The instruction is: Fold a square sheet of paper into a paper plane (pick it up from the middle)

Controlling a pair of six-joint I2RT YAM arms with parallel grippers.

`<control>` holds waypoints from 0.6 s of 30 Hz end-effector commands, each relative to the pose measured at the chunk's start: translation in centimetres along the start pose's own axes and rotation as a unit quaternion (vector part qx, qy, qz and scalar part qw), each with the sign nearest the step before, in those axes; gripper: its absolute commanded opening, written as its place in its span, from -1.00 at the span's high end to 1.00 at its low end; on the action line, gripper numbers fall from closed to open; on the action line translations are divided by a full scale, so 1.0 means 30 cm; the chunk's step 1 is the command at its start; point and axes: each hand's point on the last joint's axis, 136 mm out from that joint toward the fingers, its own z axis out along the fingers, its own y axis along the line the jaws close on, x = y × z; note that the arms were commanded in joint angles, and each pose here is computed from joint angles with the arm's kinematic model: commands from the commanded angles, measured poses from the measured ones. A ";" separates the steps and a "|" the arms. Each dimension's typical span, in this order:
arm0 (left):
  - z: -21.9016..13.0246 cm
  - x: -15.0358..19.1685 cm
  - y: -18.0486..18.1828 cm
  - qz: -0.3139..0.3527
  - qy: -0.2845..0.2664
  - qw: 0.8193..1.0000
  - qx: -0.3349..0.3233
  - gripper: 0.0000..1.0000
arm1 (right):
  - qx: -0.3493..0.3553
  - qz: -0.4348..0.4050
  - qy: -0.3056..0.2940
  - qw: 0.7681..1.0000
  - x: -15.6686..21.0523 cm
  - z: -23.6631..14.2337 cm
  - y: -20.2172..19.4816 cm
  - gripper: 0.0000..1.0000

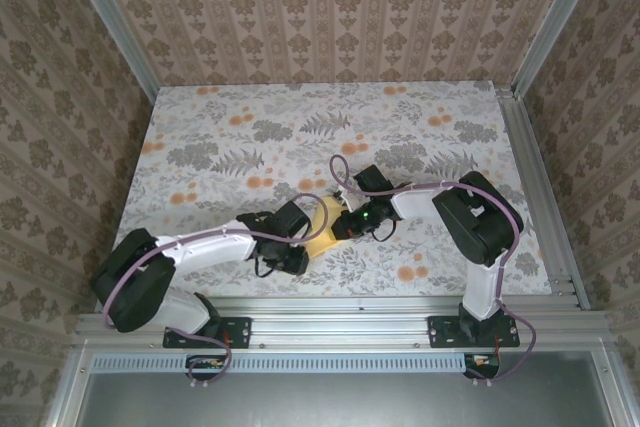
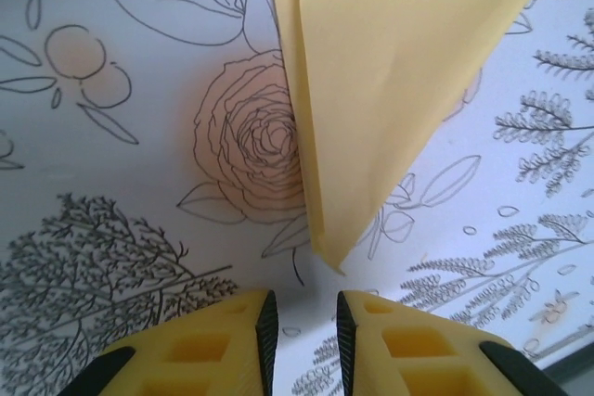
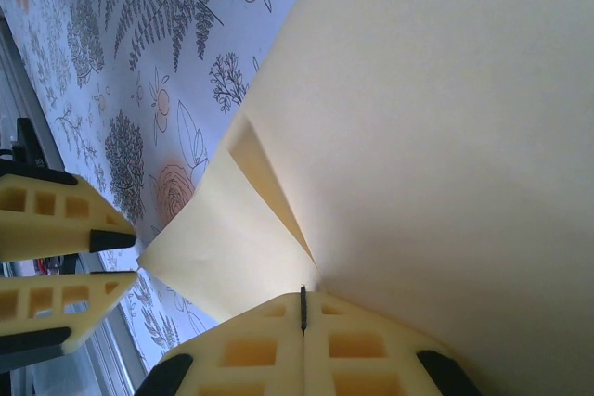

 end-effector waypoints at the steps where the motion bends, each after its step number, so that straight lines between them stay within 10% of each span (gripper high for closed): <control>1: -0.093 -0.059 -0.038 -0.007 -0.037 0.999 0.035 0.43 | 0.063 0.046 0.049 0.996 0.113 0.023 -0.128 0.88; 18: 0.001 -0.135 -0.093 -0.024 -0.031 0.992 0.120 0.47 | 0.055 0.041 0.046 0.997 0.095 0.017 -0.108 0.88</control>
